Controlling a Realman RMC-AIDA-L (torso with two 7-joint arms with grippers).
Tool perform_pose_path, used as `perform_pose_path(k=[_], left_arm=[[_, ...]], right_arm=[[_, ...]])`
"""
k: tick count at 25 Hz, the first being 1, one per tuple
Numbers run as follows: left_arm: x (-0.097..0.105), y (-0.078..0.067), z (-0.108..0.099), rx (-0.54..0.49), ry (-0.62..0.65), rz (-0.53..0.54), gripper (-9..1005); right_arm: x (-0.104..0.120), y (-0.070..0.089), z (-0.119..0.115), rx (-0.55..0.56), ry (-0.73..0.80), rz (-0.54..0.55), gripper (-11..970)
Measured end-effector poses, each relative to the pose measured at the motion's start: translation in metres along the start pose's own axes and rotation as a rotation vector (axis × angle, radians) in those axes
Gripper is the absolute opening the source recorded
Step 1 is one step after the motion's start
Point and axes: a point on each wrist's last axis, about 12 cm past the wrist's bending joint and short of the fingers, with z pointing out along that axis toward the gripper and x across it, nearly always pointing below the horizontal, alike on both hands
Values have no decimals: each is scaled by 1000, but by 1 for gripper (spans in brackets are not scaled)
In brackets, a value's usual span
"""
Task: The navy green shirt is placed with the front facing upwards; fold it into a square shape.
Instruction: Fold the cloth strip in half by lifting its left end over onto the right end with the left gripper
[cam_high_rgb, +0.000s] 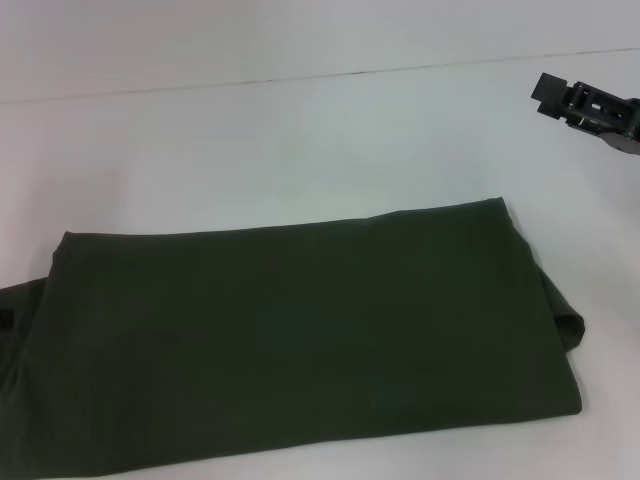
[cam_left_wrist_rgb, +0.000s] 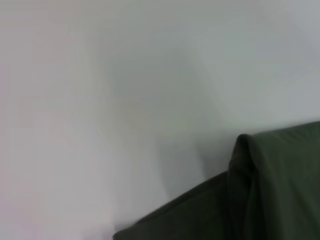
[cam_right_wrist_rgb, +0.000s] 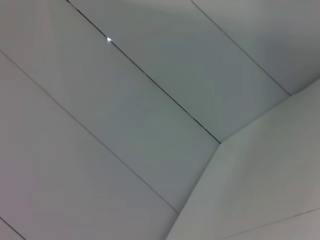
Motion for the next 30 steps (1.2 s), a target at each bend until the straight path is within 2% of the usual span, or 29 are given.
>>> perform_pose_path(k=[6,8,14,25,30], left_arm=[[4,8,-11,-36,-35,-32,240],[5,11,-15,-55,-41,-38,480],[11,13,-22,-61,-8,-43,715],[16,5,-12,-9,78,-12,908],[14,1,-6,19,92,1,915]], right_arm=[[0,0,0,0,-7,-5,884],[0,0,1,-2,-9,-7,884],[1,1,2,-7,-16,-11,885],[1,0,2,-1,-21,-15,885],[0,0,2,-2,-23,-17,884]])
